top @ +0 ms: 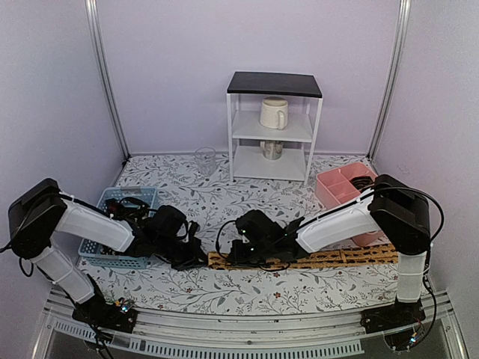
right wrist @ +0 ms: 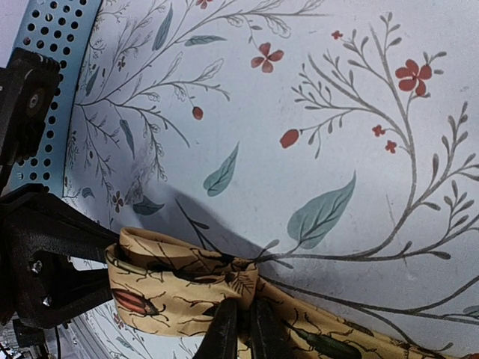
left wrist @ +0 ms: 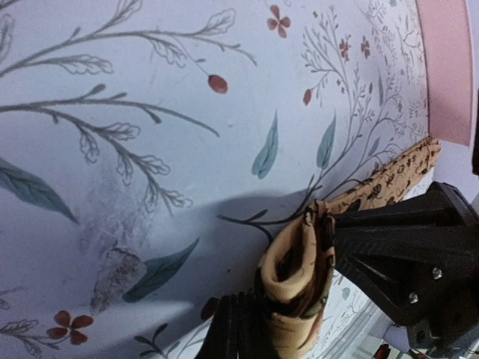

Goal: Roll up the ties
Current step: Roll the tie at the center of the board.

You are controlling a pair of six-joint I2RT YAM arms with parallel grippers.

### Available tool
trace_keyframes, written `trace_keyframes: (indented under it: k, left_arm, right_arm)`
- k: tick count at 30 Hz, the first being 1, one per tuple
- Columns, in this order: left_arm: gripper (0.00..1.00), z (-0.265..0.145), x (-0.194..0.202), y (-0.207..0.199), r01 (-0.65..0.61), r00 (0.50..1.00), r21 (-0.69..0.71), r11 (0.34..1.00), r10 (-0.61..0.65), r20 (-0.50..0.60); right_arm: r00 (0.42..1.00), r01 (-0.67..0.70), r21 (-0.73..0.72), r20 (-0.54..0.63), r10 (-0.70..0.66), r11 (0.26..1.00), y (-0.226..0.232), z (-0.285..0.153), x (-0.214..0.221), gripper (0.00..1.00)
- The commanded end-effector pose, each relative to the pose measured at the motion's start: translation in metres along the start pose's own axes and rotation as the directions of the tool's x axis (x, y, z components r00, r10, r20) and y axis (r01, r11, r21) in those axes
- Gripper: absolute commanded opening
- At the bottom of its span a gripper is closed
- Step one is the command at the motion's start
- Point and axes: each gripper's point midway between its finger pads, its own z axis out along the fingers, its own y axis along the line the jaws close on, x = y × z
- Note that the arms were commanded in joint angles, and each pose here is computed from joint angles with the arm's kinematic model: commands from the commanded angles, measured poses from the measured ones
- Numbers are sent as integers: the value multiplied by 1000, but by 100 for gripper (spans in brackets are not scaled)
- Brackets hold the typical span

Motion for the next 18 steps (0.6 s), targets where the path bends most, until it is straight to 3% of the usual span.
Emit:
trace_keyframes:
  k: [1,18]
  left_arm:
    - [0,-2,0,-20,-10,1000,91,996,10,3]
    - [0,-1,-13,-43,-39,999,136,990,37,20]
  right_arm:
    - [1000,-2,33,-19,3,999,-11,-10,7,9]
    - [1000,11,-9,16,-11,1000,-7,-22,0,8]
